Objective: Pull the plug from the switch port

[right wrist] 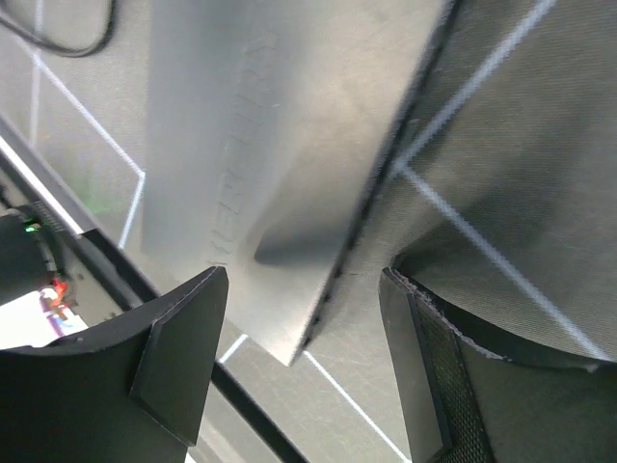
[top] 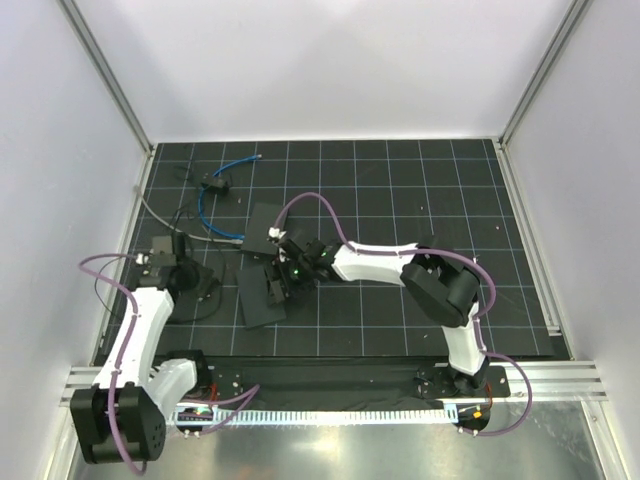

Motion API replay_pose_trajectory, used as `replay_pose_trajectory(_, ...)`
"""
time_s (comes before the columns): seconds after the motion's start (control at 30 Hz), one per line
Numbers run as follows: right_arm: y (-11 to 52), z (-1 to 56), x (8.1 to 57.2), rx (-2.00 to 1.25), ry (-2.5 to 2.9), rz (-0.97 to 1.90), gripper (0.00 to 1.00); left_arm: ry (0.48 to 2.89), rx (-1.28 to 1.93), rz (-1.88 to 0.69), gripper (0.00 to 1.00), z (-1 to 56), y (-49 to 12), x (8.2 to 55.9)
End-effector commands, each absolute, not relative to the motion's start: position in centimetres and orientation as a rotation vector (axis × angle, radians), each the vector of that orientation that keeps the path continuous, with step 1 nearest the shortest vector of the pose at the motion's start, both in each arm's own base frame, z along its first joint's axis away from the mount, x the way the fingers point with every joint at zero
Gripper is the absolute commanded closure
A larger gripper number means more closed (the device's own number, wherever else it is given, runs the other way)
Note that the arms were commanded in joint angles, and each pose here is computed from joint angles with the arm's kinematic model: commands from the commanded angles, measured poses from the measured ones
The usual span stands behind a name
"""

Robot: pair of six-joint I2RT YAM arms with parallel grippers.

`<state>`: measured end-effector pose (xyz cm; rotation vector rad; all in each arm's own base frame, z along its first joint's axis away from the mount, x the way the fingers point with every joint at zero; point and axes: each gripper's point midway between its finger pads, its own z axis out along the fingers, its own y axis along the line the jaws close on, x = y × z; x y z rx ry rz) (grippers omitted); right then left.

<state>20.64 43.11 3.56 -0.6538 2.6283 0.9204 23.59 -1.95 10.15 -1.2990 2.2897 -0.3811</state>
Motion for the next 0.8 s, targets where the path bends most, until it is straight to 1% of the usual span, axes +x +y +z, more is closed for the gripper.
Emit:
replay_pose_trajectory(0.0, 42.2, 5.4, 22.8, -0.686, 2.581, 0.832, 0.28, 2.332, -1.292, -0.385, 0.94, 9.2, -3.8, 22.1)
replay_pose_trajectory(0.03, 42.0, 5.6, 23.6, -0.690, 2.571, 0.831, 0.27, 2.367, -1.261, -0.383, 0.98, 8.9, -4.8, 21.6)
replay_pose_trajectory(0.07, 42.2, 6.1, 23.9, -0.700, 2.569, 0.861, 0.27, 2.381, -1.304, -0.360, 1.00, 8.1, -4.8, 20.8)
replay_pose_trajectory(0.13, 42.1, 6.3, 25.1, -0.692, 2.567, 0.880, 0.27, 2.366, -1.348, -0.327, 1.00, 7.6, -4.7, 20.1)
replay_pose_trajectory(0.33, 43.7, 7.0, 26.2, -0.764, 2.552, 0.962, 0.27, 2.373, -1.407, -0.257, 1.00, 5.2, -4.8, 18.2)
replay_pose_trajectory(0.57, 45.8, 6.3, 27.0, -0.675, 2.560, 1.052, 0.29, 2.464, -1.335, -0.240, 1.00, 4.0, -7.0, 18.0)
replay_pose_trajectory(0.77, 47.1, 6.2, 27.0, -0.683, 2.551, 1.128, 0.30, 2.508, -1.309, -0.243, 1.00, 2.6, -8.8, 16.9)
